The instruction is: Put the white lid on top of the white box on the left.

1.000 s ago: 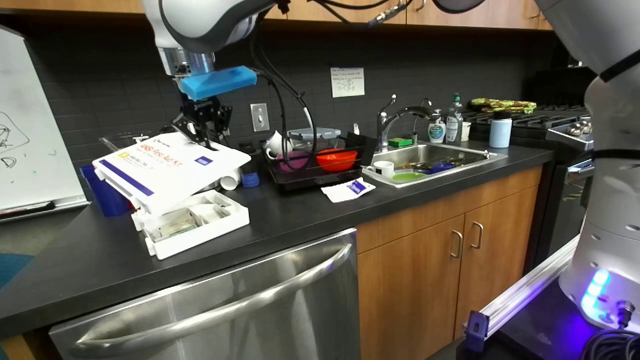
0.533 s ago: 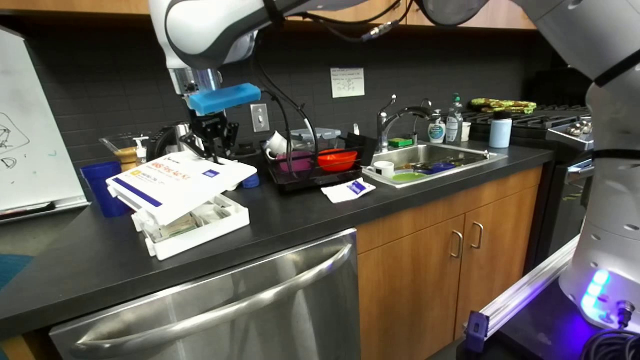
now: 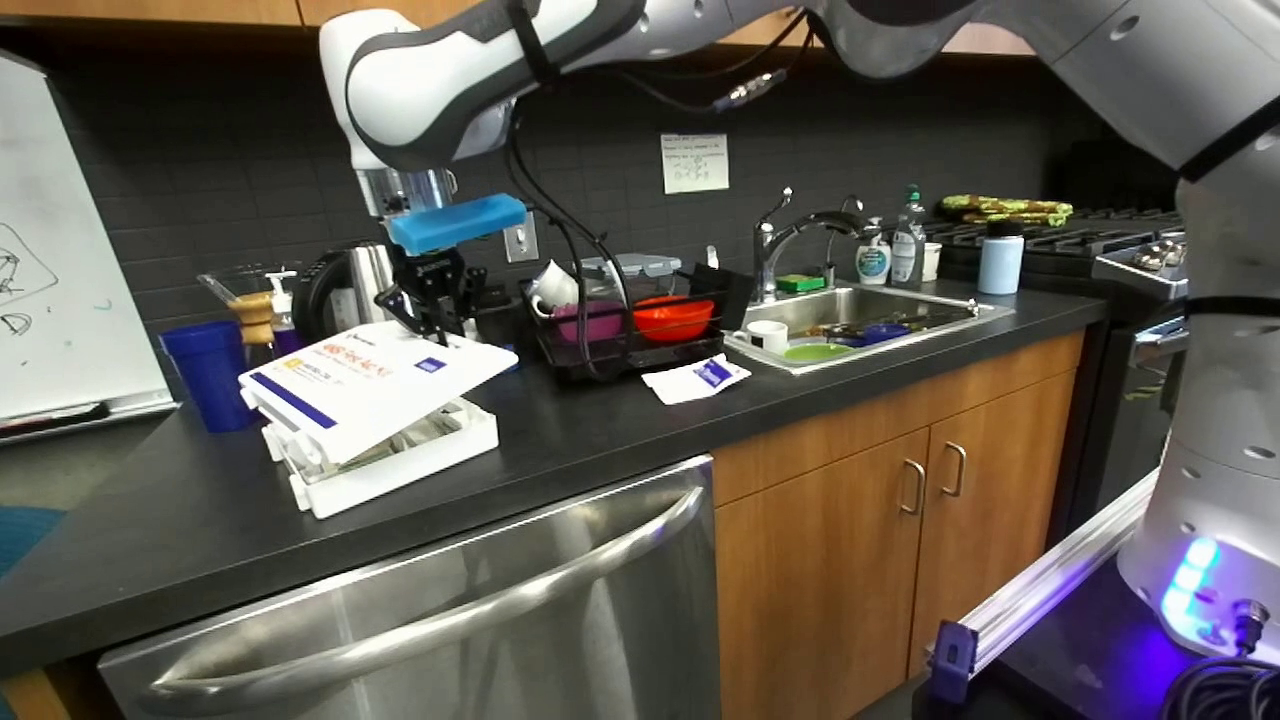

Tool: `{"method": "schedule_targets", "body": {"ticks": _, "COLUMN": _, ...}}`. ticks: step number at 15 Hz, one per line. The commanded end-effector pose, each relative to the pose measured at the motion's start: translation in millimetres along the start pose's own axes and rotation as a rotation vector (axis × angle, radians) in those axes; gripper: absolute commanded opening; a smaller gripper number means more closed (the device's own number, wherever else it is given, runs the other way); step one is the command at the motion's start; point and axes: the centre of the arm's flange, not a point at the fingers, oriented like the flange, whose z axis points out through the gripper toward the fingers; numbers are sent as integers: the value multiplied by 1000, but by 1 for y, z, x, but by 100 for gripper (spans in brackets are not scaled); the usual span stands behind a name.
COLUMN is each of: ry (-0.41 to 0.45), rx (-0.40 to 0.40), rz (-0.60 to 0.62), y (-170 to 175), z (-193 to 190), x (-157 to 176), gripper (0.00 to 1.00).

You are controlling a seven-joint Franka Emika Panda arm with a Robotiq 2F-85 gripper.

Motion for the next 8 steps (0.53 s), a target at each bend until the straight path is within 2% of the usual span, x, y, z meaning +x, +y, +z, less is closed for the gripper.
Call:
{"method": "schedule_targets", "body": {"ticks": 1, "ry": -16, "rx": 37, "rz": 12, "y": 4, "z": 5, "x": 19, "gripper": 6}}
{"method": "schedule_targets", "body": {"ticks": 8, "ry": -2, "rx": 73, "rz": 26, "y": 1, "z": 4, "x": 28, "gripper": 6}}
